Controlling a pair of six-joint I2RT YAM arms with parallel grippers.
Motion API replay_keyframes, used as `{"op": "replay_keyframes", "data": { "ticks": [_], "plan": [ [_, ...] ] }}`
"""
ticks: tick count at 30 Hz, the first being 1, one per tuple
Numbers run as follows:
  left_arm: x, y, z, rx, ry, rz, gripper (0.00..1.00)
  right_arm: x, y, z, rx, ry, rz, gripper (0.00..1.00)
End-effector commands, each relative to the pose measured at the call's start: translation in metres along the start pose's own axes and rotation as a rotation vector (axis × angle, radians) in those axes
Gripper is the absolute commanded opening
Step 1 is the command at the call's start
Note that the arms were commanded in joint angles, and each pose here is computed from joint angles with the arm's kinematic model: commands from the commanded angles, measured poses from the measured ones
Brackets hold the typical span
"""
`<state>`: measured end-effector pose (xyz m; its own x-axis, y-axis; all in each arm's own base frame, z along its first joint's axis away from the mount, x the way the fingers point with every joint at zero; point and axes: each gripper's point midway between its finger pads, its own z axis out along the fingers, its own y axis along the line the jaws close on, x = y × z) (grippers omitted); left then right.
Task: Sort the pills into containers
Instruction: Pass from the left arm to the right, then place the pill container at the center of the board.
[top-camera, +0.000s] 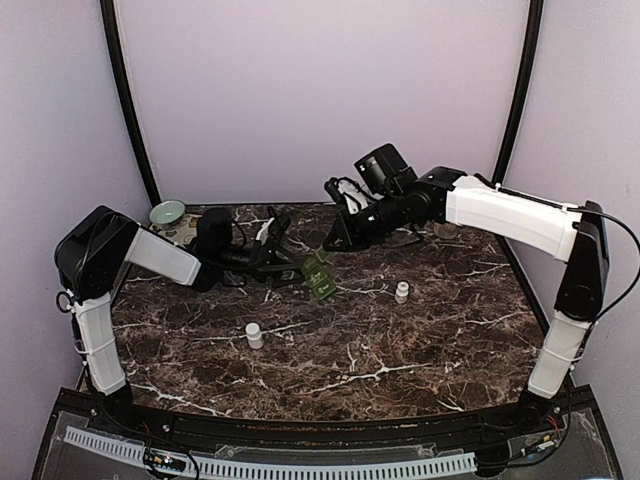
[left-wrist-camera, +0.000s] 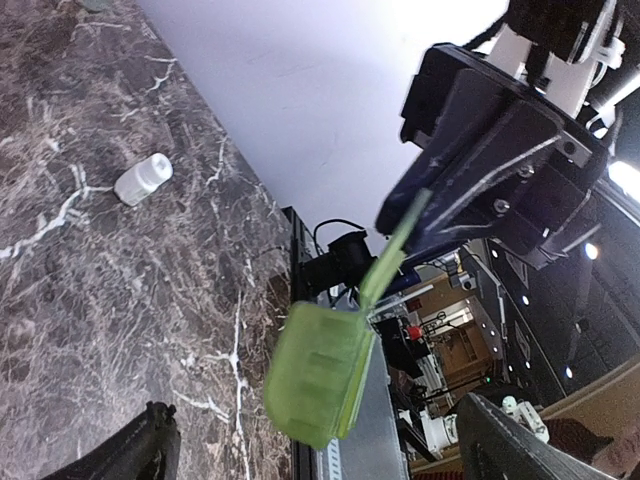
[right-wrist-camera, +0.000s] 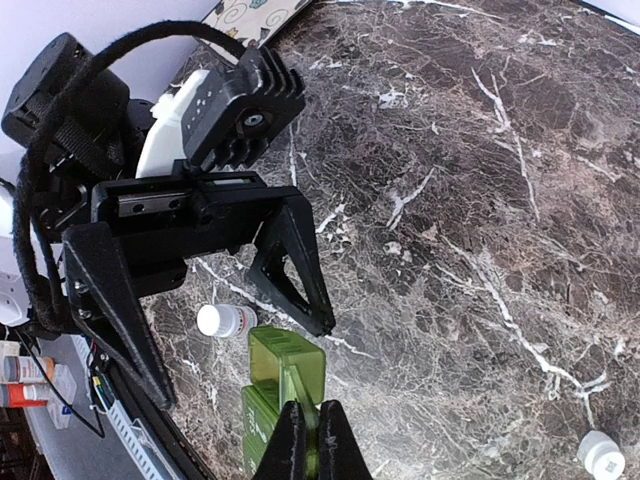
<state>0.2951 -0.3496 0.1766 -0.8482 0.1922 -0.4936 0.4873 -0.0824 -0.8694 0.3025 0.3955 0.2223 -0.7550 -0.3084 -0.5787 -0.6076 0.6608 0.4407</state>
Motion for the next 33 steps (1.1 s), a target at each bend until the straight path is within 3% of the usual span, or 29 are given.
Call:
{"op": "replay_keyframes", "data": {
  "ticks": [1,18,33],
  "plan": [
    [0.002,0.012,-0.006,-0.136,0.012,0.052,0.99,-0.001,-0.001,0.001,0.037,-0.009,-0.035,0.0],
    [0.007,0.029,-0.019,-0.336,-0.02,0.081,0.99,0.033,-0.021,0.041,-0.043,0.068,0.069,0.0],
    [0.012,0.032,-0.064,-0.649,-0.17,0.134,0.99,0.06,-0.041,0.08,-0.174,0.107,0.214,0.01]
  ]
}}
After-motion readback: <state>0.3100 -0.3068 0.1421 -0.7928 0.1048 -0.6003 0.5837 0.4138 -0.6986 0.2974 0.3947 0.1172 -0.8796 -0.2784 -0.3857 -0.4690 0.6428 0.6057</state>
